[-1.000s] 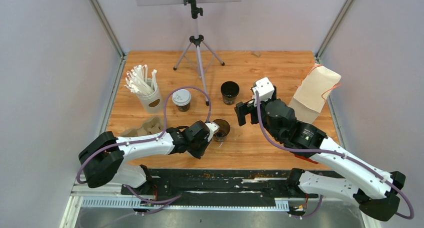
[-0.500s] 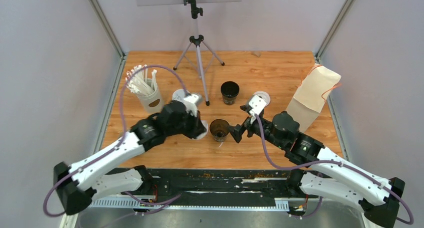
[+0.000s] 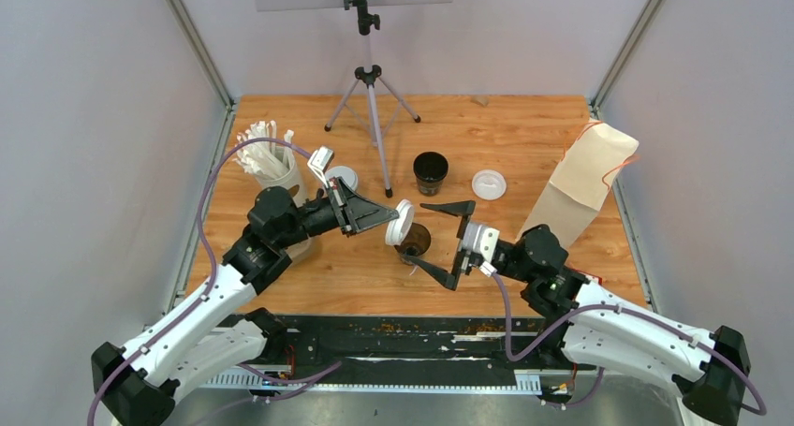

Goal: Pack the takeout coffee

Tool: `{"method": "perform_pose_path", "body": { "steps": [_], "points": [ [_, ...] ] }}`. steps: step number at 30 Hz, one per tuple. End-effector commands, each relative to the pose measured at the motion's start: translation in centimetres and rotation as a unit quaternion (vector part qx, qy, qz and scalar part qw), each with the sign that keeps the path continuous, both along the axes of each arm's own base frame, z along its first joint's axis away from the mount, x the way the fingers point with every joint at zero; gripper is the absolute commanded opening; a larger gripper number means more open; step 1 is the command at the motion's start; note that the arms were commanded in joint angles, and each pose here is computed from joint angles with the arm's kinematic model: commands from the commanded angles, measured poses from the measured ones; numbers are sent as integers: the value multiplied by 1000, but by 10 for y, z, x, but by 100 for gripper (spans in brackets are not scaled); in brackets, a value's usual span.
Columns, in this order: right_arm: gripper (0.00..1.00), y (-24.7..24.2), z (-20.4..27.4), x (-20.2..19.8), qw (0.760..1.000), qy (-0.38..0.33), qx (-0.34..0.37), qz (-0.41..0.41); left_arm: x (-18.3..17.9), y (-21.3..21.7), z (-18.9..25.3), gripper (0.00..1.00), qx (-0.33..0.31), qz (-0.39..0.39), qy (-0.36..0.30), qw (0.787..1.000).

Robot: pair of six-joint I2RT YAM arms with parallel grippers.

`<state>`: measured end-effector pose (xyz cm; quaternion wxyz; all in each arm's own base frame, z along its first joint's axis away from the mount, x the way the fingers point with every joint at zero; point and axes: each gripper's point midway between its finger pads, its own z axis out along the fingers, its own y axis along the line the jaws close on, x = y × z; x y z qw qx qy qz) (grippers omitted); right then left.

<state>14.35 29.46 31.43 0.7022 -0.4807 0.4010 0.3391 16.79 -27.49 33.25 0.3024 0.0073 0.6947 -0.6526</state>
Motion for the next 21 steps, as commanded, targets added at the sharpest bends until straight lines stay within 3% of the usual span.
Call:
{"method": "perform_pose_path", "body": {
  "steps": [1,6,14,21],
  "points": [
    [100,8,46,-5,997,-71,38,15,-21,4,54,0,-95,-42,-18,994],
    [99,15,50,3,997,-70,36,0,-26,6,58,0,-108,-49,-14,993],
    [86,19,49,13,998,-55,32,-21,-28,8,54,0,-110,-48,-7,993],
    [81,18,49,17,997,-54,36,-33,-25,8,52,0,-109,-42,-2,993]
  ]
}}
